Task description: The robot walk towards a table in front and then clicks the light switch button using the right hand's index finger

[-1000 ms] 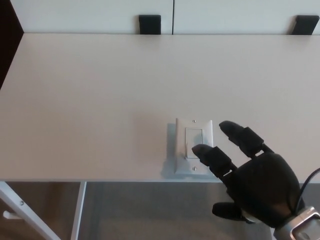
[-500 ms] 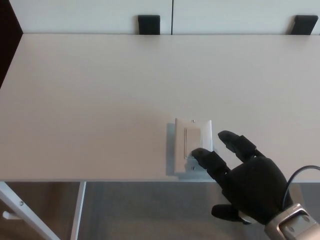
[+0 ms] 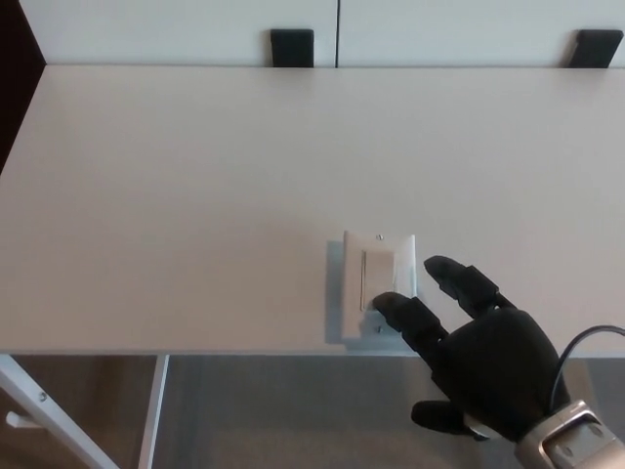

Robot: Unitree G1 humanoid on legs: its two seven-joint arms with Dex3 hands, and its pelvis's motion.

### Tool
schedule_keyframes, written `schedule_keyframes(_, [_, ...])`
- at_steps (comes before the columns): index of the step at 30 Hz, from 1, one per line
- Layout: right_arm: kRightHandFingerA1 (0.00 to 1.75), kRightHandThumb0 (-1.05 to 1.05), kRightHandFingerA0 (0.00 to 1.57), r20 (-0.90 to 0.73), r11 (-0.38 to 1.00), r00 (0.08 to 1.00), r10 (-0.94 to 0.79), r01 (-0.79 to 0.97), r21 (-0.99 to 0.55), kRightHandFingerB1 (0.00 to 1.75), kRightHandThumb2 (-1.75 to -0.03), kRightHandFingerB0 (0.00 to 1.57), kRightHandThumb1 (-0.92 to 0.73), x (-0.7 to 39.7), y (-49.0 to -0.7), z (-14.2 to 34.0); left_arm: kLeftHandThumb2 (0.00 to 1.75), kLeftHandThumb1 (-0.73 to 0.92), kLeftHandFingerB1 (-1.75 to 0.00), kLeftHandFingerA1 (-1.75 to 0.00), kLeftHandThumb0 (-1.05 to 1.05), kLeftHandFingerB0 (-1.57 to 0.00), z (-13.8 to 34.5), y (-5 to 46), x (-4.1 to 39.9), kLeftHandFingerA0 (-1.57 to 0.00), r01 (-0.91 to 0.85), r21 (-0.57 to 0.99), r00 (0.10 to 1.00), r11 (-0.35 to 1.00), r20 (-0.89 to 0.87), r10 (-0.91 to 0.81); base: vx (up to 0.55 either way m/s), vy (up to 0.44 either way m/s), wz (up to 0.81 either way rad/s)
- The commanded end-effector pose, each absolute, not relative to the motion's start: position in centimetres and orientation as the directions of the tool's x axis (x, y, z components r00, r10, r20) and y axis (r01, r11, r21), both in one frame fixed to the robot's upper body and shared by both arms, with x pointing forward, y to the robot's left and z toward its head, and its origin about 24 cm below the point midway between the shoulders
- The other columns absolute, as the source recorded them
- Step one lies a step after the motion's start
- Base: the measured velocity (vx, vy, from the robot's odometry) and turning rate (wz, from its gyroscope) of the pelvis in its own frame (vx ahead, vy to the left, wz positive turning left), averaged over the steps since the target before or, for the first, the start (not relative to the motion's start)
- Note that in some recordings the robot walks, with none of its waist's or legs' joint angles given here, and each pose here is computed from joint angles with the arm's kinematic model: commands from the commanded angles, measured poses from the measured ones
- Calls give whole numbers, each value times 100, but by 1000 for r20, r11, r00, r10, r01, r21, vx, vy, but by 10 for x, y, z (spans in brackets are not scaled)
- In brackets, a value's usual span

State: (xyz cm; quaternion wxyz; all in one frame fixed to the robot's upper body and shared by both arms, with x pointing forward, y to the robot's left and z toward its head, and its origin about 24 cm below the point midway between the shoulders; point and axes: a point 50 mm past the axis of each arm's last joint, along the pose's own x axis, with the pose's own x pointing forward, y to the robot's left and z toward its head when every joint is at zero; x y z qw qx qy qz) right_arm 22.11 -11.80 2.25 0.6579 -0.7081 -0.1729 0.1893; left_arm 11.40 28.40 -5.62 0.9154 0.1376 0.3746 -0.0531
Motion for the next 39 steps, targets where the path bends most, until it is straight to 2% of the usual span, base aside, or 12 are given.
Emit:
schedule_keyframes(1, [27, -86, 0, -27, -79, 873, 487, 13, -997, 40, -63, 9, -79, 218, -123, 29, 59, 67, -36, -44, -41, -33, -54, 289, 114, -39, 226, 231, 702, 946, -712, 6, 0, 0, 0])
schedule_keyframes(3, [18, -82, 0, 33, -23, 870, 492, 51, -998, 42, -98, 10, -60, 216, -126, 45, 59, 66, -36, -44, -42, -33, -55, 288, 115, -39, 217, 229, 700, 949, -714, 12, 0, 0, 0])
schedule_keyframes(9, [17, -82, 0, 161, 119, 846, 507, 117, -986, 34, -64, 8, -79, 200, -134, 88, 60, 67, -36, -43, -44, -34, -54, 288, 117, -39, 218, 237, 700, 947, -714, 18, 0, 0, 0])
schedule_keyframes(10, [1, -98, 0, 188, 166, 842, 507, 118, -979, 33, -99, 10, -70, 187, -139, 98, 59, 67, -36, -44, -44, -35, -54, 289, 118, -40, 218, 240, 699, 946, -715, 20, 0, 0, 0])
schedule_keyframes(12, [15, -81, 0, 198, 211, 842, 501, 103, -972, 35, -62, 8, -76, 176, -142, 103, 60, 66, -36, -44, -44, -35, -55, 289, 117, -40, 215, 238, 696, 947, -718, 23, 0, 0, 0])
schedule_keyframes(16, [9, -90, 0, 196, 314, 863, 466, 46, -948, 36, -98, 8, -65, 145, -156, 101, 59, 66, -36, -44, -42, -33, -55, 292, 115, -39, 217, 236, 697, 947, -716, 19, 0, 0, 0])
schedule_keyframes(18, [25, -82, 0, 176, 380, 893, 415, 5, -925, 35, -63, 13, -75, 130, -166, 88, 59, 66, -36, -44, -42, -33, -56, 291, 114, -40, 221, 242, 696, 945, -718, 22, 0, 0, 0])
schedule_keyframes(20, [12, -87, 0, 114, 414, 925, 364, -51, -909, 38, -96, 10, -61, 118, -174, 77, 59, 66, -36, -44, -41, -34, -58, 290, 111, -41, 218, 235, 693, 947, -720, 19, 0, 0, 0])
schedule_keyframes(23, [25, -79, 0, 37, 444, 951, 308, -109, -889, 33, -62, 10, -73, 106, -184, 62, 59, 66, -36, -44, -41, -35, -58, 290, 109, -40, 205, 227, 693, 952, -720, 23, 0, 0, 0])
schedule_keyframes(27, [26, -77, 0, -120, 473, 971, 207, -207, -856, 41, -96, 9, -58, 90, -202, 22, 59, 66, -36, -44, -42, -35, -59, 291, 108, -41, 203, 234, 693, 951, -721, 30, 0, 0, 0])
schedule_keyframes(38, [38, -82, 2, -434, 569, 901, -19, -347, -745, 46, -94, 13, -58, 85, -254, -62, 59, 67, -36, -43, -41, -34, -62, 285, 109, -39, 192, 215, 703, 957, -711, 19, 0, 0, 0])
schedule_keyframes(39, [43, -82, 5, -482, 602, 875, -48, -360, -713, 33, -61, 17, -72, 86, -260, -71, 59, 65, -37, -44, -39, -35, -62, 285, 110, -40, 178, 212, 703, 961, -711, 27, 0, 0, 0])
